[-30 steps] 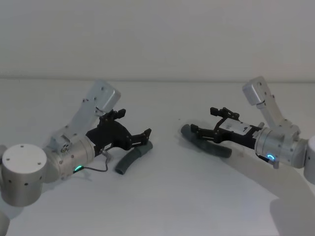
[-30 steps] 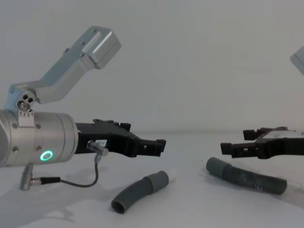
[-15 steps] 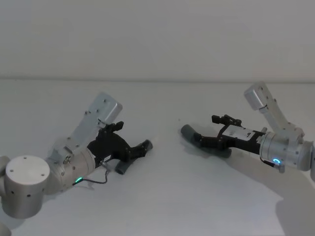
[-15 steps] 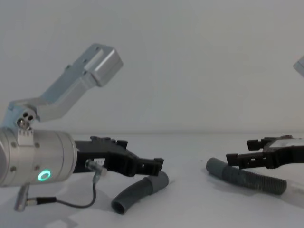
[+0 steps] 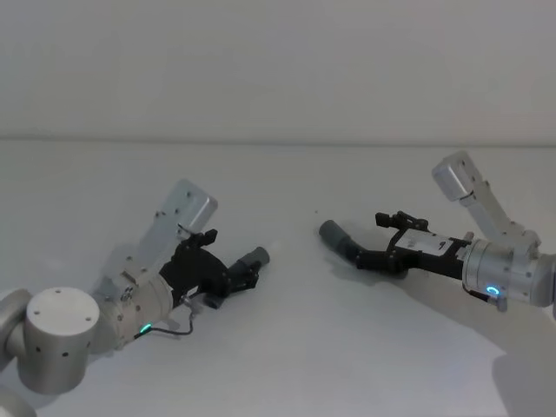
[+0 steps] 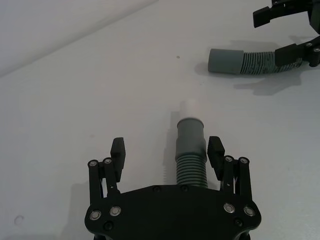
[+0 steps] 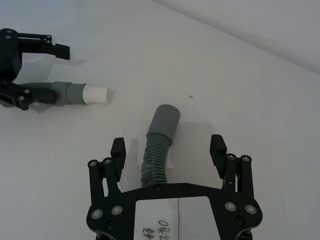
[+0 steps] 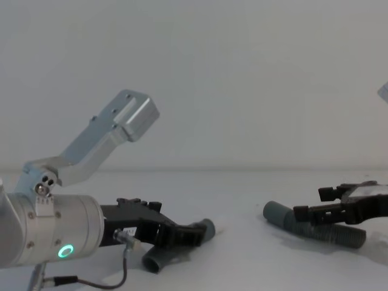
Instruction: Use both hands to pick up one end of the pipe from the table, align the ends, and insert them.
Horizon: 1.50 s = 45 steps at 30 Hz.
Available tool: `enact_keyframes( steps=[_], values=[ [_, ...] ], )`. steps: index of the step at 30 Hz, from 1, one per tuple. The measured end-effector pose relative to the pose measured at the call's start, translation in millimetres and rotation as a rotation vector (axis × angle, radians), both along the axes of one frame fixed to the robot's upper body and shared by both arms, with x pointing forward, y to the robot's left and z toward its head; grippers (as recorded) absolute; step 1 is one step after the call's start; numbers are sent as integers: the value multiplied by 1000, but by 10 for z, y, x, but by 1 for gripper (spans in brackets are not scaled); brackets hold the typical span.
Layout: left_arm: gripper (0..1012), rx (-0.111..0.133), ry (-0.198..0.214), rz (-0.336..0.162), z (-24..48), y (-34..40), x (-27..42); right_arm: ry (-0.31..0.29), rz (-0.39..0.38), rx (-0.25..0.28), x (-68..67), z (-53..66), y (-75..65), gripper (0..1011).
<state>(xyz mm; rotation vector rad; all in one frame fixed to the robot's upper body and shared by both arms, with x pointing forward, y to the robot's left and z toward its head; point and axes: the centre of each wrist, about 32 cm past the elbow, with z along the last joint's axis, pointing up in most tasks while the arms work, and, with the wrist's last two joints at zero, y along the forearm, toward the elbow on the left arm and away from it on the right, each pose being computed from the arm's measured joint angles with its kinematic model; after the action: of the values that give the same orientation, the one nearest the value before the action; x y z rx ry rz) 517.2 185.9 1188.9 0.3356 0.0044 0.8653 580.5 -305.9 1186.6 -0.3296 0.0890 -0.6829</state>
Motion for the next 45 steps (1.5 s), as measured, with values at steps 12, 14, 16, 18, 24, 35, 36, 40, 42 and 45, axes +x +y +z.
enact_keyframes(
  steps=[12,14,16,18,24,35,36,40,42,45],
  values=[
    [1001,6,6,-44,-84,-24,34,18,11,-2,12,-10,-13,1001],
    [1001,11,4,-58,-91,-25,38,21,13,-2,13,-12,-13,1002],
    [1001,16,2,-70,-97,-26,40,25,14,-3,16,-11,-14,1002],
    [1001,20,1,-76,-100,-23,41,29,16,-3,17,-12,-12,1001],
    [1001,36,-1,-94,-107,-22,43,43,26,-5,23,-9,-8,1002],
    [1001,63,-2,-108,-118,-14,46,76,62,-12,40,-2,0,1002],
    [1001,65,-1,-109,-118,-14,47,77,64,-13,41,-1,0,1002],
    [1001,70,0,-112,-121,-12,48,84,76,-17,47,0,6,1002],
    [1001,72,0,-112,-122,-12,48,88,82,-20,51,1,9,1001],
    [1001,73,1,-112,-124,-12,50,93,88,-24,57,4,13,1002]
  ],
)
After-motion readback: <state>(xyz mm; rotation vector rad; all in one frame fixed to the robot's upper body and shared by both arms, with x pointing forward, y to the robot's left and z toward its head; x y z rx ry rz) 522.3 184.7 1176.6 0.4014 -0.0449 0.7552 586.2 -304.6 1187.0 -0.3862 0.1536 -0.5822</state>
